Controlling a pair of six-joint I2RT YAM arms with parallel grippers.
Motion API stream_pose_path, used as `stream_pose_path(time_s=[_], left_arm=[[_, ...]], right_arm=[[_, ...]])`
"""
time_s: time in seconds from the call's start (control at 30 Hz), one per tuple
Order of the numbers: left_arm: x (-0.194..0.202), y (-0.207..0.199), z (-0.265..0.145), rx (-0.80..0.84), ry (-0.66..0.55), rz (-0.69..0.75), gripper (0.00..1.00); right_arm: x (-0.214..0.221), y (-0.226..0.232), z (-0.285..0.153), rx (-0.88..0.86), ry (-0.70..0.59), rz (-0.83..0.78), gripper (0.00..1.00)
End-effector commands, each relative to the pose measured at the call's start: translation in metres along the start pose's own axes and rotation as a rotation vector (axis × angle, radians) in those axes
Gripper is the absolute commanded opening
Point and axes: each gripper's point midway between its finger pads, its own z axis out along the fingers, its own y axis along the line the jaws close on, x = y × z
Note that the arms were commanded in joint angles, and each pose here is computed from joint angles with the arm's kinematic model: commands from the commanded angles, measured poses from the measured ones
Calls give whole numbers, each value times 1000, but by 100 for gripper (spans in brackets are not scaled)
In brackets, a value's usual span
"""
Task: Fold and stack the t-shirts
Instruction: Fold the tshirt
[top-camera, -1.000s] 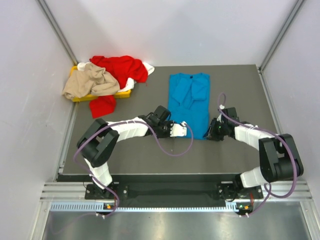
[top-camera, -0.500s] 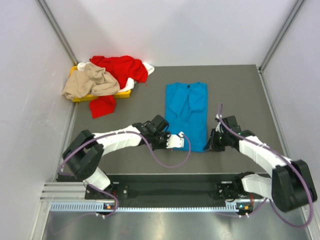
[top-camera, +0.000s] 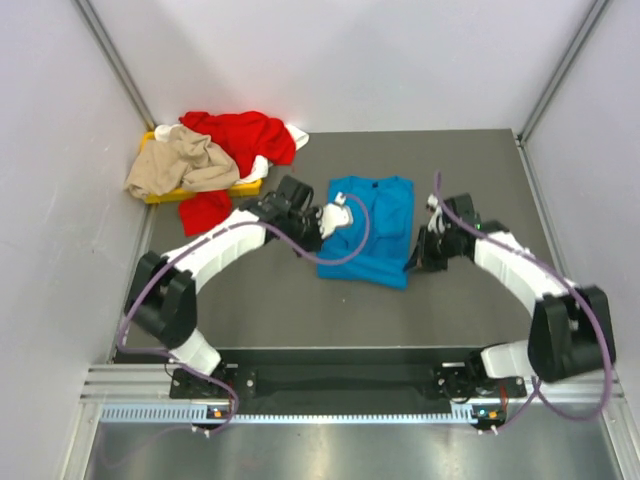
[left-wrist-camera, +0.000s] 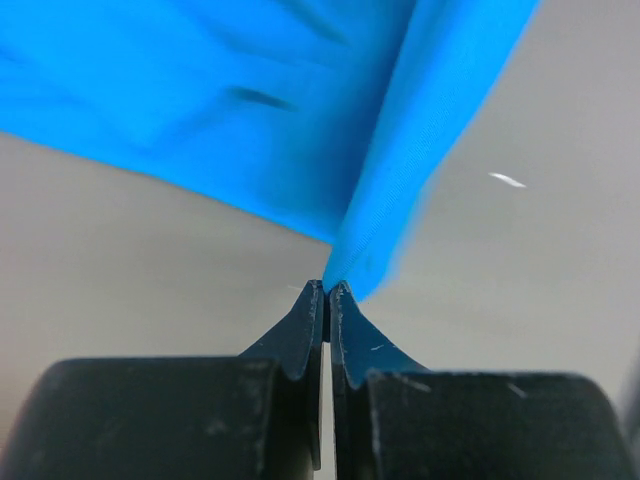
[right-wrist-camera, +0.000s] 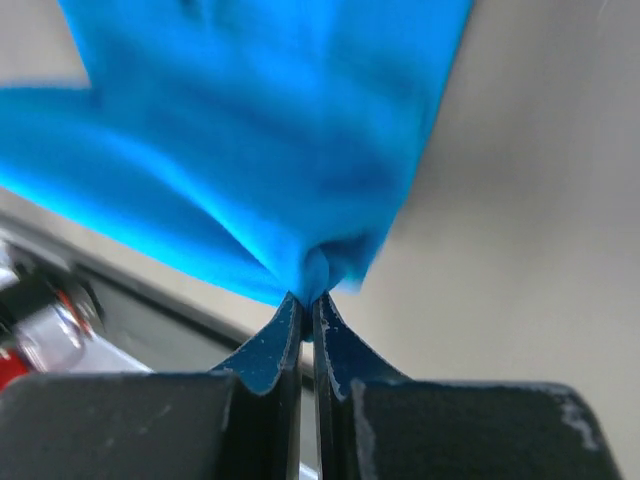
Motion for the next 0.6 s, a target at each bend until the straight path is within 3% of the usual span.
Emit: stream_pose_path(time_s=[0.0,0.07,0.1,0.33,0.57], left_arm=[[-10,52,1,-65,-2,-54,0],[-18,85,10,-102,10,-56,0],[-21,95,12,-112,17,-63,0],[-32,215,22,-298,16,-125,0],[-42,263,46,-422,-57,-125,0]], right_arm=[[-80,1,-10,-1,-132,-72,0],[-108,-9,3,37,-125,-56,0],[-143,-4,-7,32,-187,-60,0],[-233,-21,27,37,-206,11,0],[-278,-37,45,44,-255,88,0]])
